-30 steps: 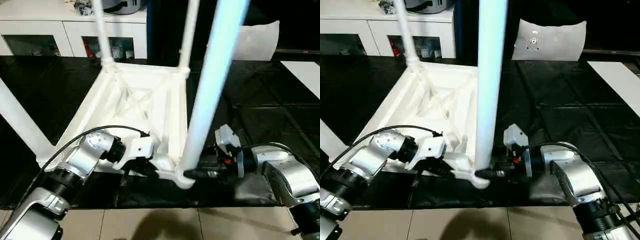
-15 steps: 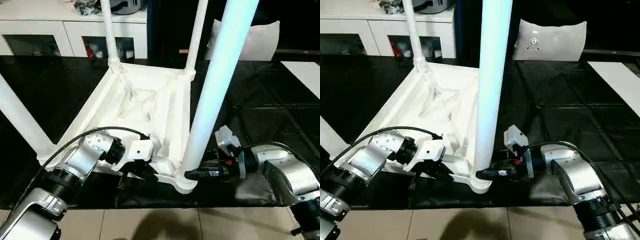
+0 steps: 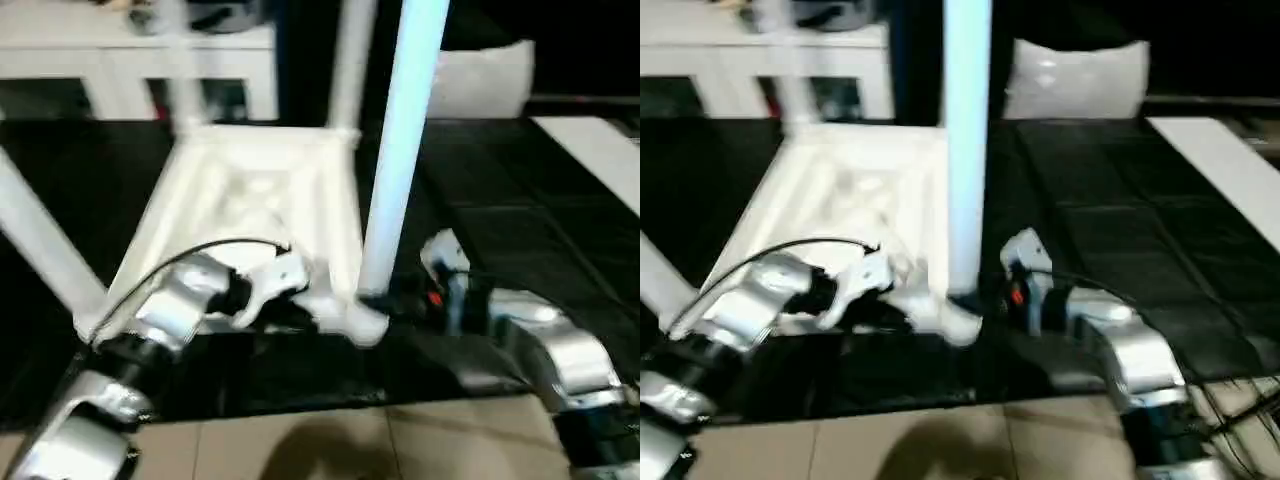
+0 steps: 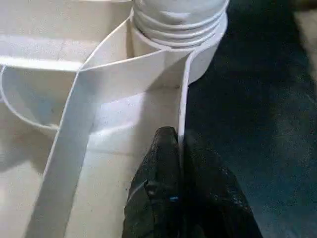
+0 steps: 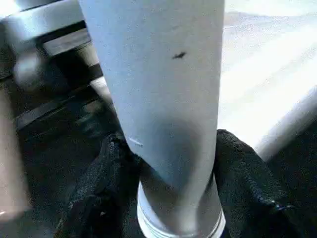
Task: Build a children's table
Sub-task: Rotate leg to tighten
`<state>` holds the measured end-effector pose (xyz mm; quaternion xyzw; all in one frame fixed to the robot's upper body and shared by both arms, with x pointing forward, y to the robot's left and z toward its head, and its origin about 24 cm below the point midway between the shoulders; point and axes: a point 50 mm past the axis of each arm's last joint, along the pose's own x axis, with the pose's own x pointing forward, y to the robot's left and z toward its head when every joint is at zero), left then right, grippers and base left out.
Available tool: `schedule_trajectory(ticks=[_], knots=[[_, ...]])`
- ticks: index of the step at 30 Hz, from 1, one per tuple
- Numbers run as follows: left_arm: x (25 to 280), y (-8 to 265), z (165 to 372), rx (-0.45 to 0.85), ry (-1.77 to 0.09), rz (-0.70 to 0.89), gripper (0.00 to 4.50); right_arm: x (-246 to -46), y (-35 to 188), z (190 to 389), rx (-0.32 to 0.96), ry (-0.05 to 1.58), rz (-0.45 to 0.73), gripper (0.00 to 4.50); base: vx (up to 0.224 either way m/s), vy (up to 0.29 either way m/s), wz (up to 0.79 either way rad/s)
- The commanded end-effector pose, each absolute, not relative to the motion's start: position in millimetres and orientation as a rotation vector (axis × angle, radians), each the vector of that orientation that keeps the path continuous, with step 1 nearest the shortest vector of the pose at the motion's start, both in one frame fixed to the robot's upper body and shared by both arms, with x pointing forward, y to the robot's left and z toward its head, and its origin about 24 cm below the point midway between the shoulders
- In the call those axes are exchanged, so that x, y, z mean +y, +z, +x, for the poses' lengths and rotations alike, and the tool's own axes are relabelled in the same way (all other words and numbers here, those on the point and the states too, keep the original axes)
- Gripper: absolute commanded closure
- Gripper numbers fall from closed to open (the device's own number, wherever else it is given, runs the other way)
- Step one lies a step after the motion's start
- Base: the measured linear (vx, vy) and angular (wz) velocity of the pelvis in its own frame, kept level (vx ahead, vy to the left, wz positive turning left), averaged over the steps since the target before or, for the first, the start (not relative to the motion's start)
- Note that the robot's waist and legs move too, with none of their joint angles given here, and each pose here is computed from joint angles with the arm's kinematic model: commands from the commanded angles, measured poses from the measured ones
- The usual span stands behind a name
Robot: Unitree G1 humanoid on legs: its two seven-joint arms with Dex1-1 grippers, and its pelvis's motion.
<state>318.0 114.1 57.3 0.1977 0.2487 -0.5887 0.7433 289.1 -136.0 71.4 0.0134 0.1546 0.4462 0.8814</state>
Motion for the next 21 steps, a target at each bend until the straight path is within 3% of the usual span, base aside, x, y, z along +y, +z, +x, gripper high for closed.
schedule_trajectory(ticks=[1,8,9,10,11,14,15,19,21], knots=[[79.9,82.9,332.8,0.395,-1.200,0.362,4.50,-100.5,64.1,294.6,0.369,0.869,0.042,2.54,0.000,0.000,0.00],[54.2,85.8,340.0,0.375,-1.035,0.310,4.50,-81.0,65.8,314.3,0.338,0.572,0.060,2.55,0.000,0.000,0.00],[54.2,85.8,340.0,0.375,-1.035,0.310,4.50,-81.0,65.8,314.3,0.338,0.572,0.060,2.55,0.000,0.000,0.00],[53.6,85.8,340.4,0.376,-1.030,0.316,4.50,-80.1,67.6,315.4,0.320,0.566,0.062,2.00,0.000,0.000,0.00],[54.8,85.6,341.0,0.377,-1.028,0.321,4.50,-80.0,69.3,315.6,0.307,0.572,0.069,1.87,0.000,0.000,0.00],[61.3,84.2,341.6,0.379,-1.036,0.360,4.50,-83.7,72.3,315.2,0.282,0.586,0.058,1.81,0.000,0.000,0.00],[63.3,83.8,341.5,0.381,-1.037,0.366,4.50,-85.6,72.3,315.0,0.280,0.587,0.058,1.51,0.000,0.000,0.00],[72.0,82.4,340.5,0.384,-1.052,0.399,4.50,-95.5,74.4,313.8,0.247,0.604,0.051,1.23,0.000,0.000,0.00],[80.5,80.2,338.3,0.388,-1.088,0.428,4.50,-107.3,78.7,309.0,0.184,0.700,-0.013,0.94,0.000,0.000,0.00]])
